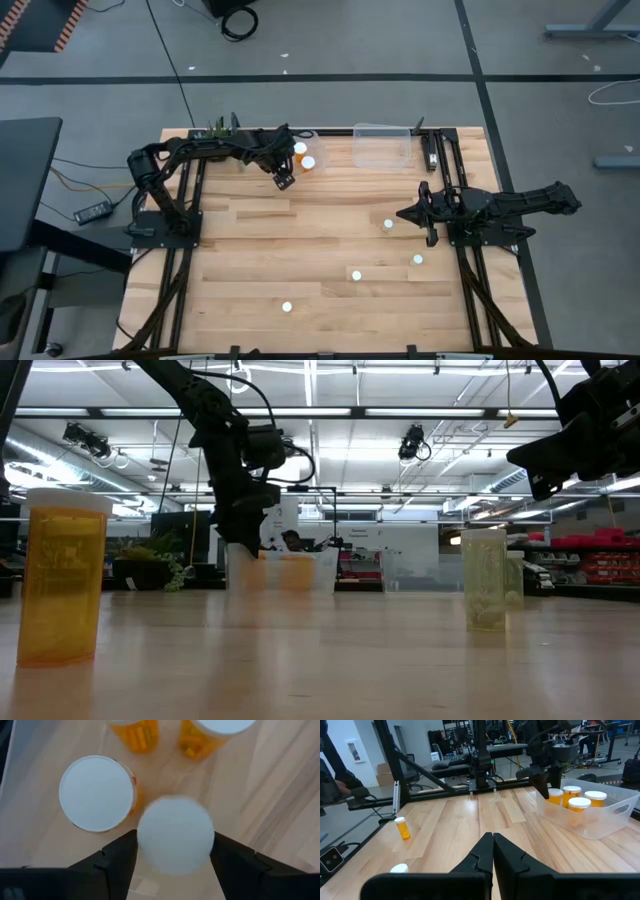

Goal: Pick and place medicine bottles into bin by pill shape (circle, oval)
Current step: Put the orange capsule bottle into the left transparent bin, then put the orange tablet bottle into the right transparent bin

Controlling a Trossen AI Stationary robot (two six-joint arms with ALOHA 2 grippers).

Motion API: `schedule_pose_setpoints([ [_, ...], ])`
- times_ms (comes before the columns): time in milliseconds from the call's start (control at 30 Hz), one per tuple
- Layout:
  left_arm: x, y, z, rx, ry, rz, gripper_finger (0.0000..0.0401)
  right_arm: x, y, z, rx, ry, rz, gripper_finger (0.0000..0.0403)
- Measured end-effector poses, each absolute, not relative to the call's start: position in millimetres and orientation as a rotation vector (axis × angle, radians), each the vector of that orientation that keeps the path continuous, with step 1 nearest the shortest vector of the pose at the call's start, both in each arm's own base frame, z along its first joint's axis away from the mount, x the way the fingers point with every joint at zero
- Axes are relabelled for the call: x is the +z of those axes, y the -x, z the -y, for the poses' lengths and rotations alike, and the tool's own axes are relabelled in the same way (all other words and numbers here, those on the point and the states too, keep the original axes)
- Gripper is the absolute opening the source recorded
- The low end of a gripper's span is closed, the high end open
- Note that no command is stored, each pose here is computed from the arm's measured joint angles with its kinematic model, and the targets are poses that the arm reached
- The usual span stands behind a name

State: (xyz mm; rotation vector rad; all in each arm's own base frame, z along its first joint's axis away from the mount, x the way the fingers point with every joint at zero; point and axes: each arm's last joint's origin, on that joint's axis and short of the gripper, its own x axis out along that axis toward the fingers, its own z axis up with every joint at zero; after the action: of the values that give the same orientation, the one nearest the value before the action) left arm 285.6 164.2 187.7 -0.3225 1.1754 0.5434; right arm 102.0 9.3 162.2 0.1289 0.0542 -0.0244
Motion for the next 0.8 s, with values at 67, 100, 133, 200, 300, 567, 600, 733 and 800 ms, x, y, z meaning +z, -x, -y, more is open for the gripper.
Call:
schedule_pose_setpoints([
  [67, 188, -285, -164, 0.548, 0.33, -1.177, 0.0256, 162, -102, -9, -0.025, -0.129, -0.054, 0.0019],
  [100, 188, -285, -164, 0.548, 0.33, -1.177, 0.0259, 162, -102, -9, -0.024, -0.129, -0.054, 0.0019],
  [133, 188, -285, -164, 0.549, 0.331, -1.178, 0.0262, 162, -102, -9, -0.025, -0.129, -0.054, 0.0019],
  [200, 191, -286, -164, 0.547, 0.331, -1.182, 0.0269, 162, -102, -9, -0.024, -0.129, -0.054, 0.0019],
  [300, 199, -290, -166, 0.542, 0.316, -1.166, 0.028, 162, -102, -9, -0.024, -0.129, -0.055, 0.0019],
  [567, 232, -300, -170, 0.506, 0.226, -1.152, 0.0281, 162, -102, -9, -0.024, -0.129, -0.054, 0.0019],
  [600, 235, -301, -170, 0.5, 0.213, -1.144, 0.0279, 162, -102, -9, -0.024, -0.129, -0.054, 0.0019],
  [733, 244, -307, -165, 0.452, 0.137, -1.123, 0.0263, 162, -102, -9, -0.025, -0.129, -0.054, 0.0019],
  [800, 243, -310, -161, 0.427, 0.104, -1.112, 0.0251, 162, -102, -9, -0.024, -0.129, -0.054, 0.0019],
])
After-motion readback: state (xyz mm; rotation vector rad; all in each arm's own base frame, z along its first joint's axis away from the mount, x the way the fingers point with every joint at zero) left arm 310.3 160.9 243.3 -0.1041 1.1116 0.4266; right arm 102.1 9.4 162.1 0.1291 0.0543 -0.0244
